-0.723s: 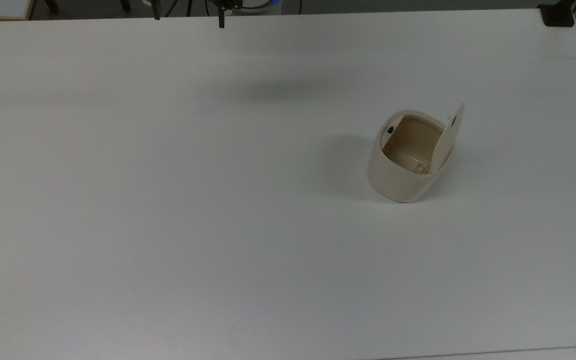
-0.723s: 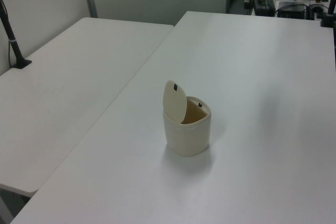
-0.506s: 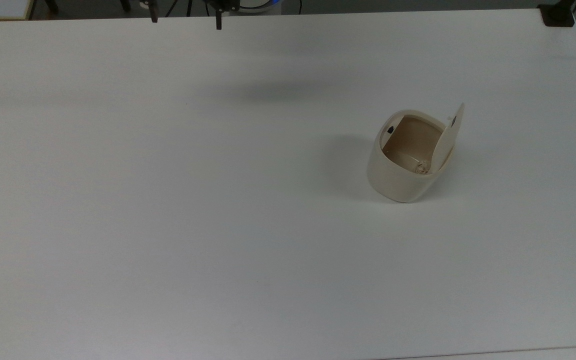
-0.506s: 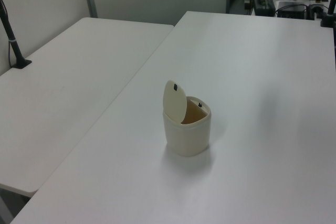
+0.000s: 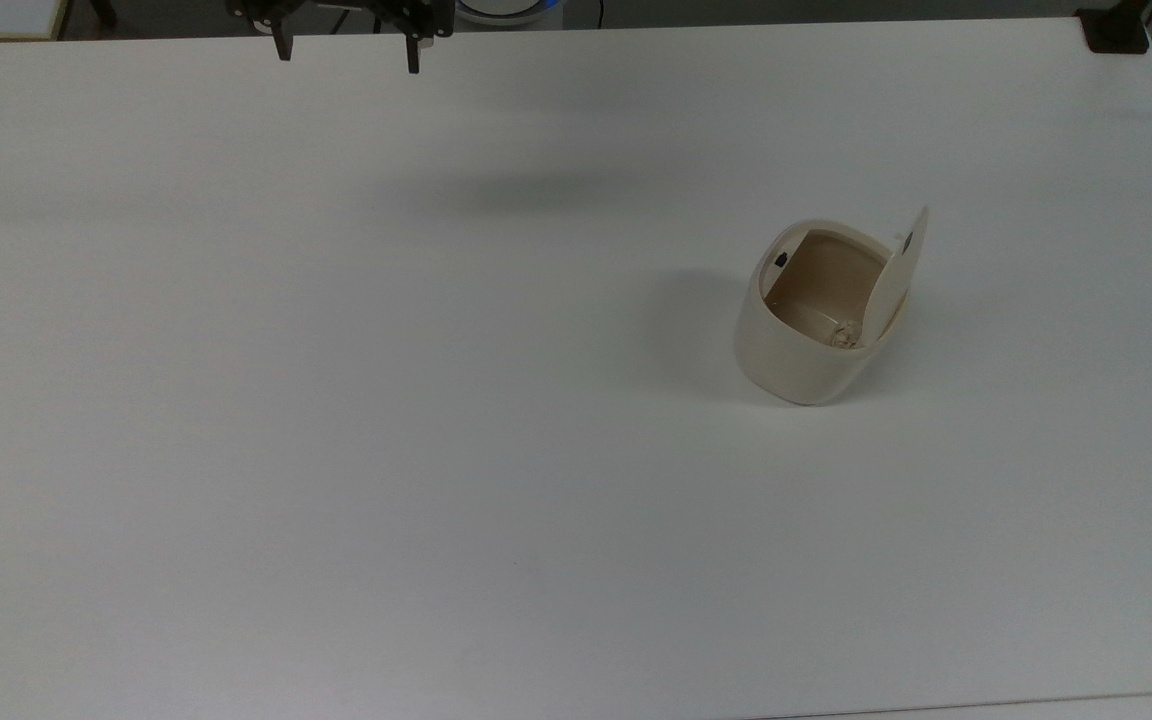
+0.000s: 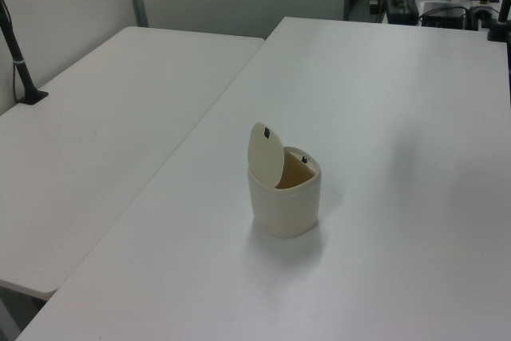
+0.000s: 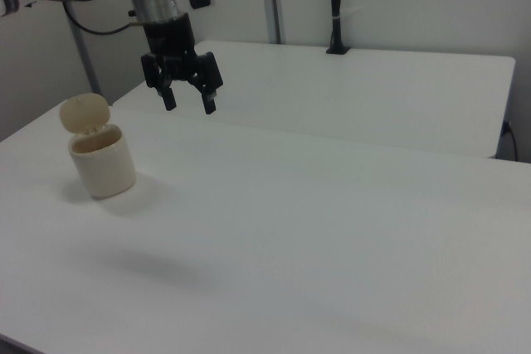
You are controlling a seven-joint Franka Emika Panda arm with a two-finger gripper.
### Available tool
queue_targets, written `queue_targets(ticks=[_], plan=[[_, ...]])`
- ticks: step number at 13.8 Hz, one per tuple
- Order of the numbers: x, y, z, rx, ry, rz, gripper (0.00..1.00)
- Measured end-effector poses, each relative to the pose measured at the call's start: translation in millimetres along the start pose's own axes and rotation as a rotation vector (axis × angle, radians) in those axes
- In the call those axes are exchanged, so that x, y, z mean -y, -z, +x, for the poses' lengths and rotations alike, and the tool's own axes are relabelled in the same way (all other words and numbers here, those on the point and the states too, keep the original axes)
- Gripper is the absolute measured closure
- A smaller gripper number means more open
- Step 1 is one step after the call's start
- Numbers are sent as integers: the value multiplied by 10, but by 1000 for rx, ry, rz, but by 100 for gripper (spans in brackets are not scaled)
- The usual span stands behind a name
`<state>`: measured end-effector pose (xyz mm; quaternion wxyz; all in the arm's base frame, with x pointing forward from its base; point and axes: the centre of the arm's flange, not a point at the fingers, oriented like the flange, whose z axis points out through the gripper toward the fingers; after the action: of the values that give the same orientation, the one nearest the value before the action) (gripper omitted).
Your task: Close the trash bin
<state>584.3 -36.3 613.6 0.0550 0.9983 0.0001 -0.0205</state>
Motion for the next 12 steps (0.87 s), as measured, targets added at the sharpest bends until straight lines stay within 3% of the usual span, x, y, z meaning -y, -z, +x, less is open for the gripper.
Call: queue_targets(ticks=[12], plan=[[80,-41,31,6,17,18,0]])
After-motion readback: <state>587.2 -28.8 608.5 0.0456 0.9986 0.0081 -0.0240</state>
